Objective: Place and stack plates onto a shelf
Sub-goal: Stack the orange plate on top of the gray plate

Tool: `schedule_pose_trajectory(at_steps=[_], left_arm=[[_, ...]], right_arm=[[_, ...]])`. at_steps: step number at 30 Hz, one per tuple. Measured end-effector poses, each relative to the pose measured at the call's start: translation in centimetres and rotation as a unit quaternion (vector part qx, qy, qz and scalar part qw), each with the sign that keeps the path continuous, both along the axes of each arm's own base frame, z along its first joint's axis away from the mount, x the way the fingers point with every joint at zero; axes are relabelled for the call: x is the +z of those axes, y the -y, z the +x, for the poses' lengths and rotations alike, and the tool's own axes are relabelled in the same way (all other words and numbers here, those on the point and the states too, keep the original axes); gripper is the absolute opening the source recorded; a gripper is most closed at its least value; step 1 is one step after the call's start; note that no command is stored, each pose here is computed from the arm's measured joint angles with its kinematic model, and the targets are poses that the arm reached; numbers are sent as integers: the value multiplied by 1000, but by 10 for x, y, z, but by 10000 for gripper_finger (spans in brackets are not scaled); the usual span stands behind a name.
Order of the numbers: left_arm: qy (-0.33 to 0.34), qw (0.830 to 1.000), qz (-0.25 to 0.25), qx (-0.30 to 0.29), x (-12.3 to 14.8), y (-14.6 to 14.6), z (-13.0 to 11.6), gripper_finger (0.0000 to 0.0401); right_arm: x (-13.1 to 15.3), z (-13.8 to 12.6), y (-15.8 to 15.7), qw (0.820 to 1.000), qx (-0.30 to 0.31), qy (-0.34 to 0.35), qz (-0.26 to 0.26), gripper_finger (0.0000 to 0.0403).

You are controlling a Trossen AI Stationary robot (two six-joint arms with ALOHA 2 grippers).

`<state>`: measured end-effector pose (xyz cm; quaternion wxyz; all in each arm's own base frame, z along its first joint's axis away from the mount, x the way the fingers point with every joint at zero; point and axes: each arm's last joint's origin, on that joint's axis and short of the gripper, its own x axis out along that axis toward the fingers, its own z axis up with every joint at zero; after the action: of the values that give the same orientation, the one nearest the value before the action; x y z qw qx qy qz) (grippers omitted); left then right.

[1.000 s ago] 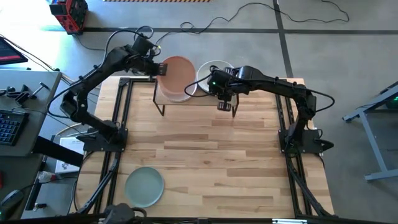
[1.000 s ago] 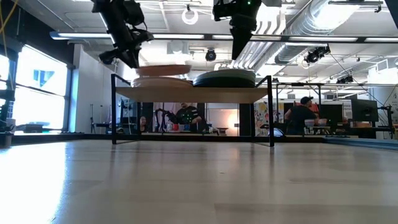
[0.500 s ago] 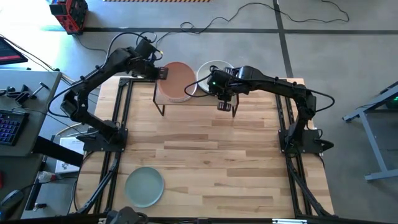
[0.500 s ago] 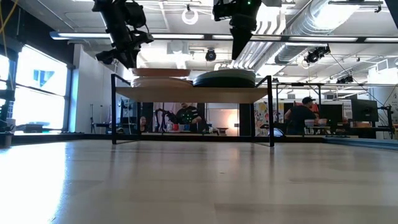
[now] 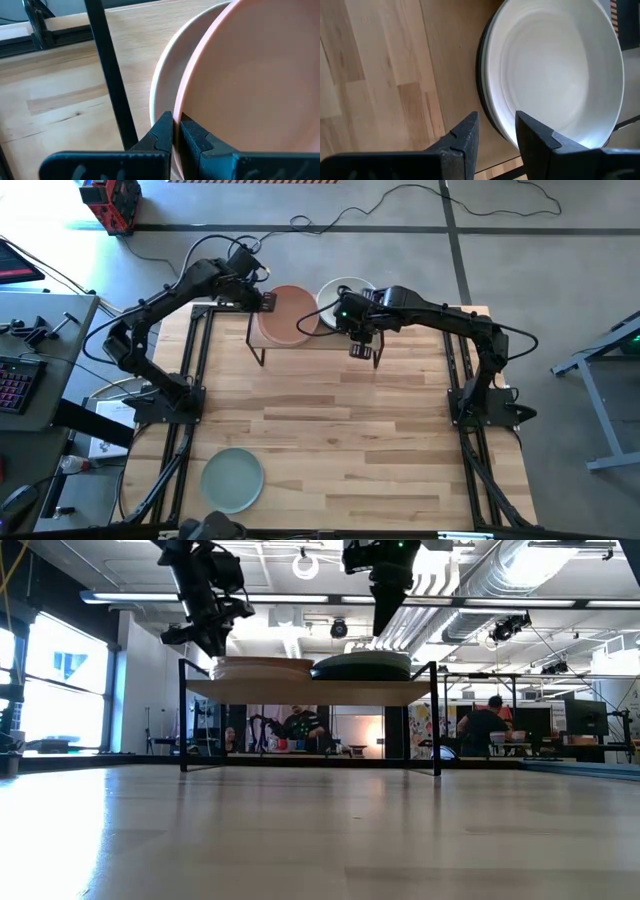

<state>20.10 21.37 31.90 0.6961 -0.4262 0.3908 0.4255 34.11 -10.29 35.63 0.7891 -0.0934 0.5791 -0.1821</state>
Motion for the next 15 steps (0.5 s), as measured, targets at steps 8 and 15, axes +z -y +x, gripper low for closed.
schedule_pose_trajectory(at_steps=[8,15], left_arm=[[2,1000,3,-1,0,0,0,3],[1,1000,1,1,0,-1,-1,9]], right_arm=[[-1,-1,-1,1000,-7,-4,7,110],[-1,-1,-1,1000,-6,-2,12,110]])
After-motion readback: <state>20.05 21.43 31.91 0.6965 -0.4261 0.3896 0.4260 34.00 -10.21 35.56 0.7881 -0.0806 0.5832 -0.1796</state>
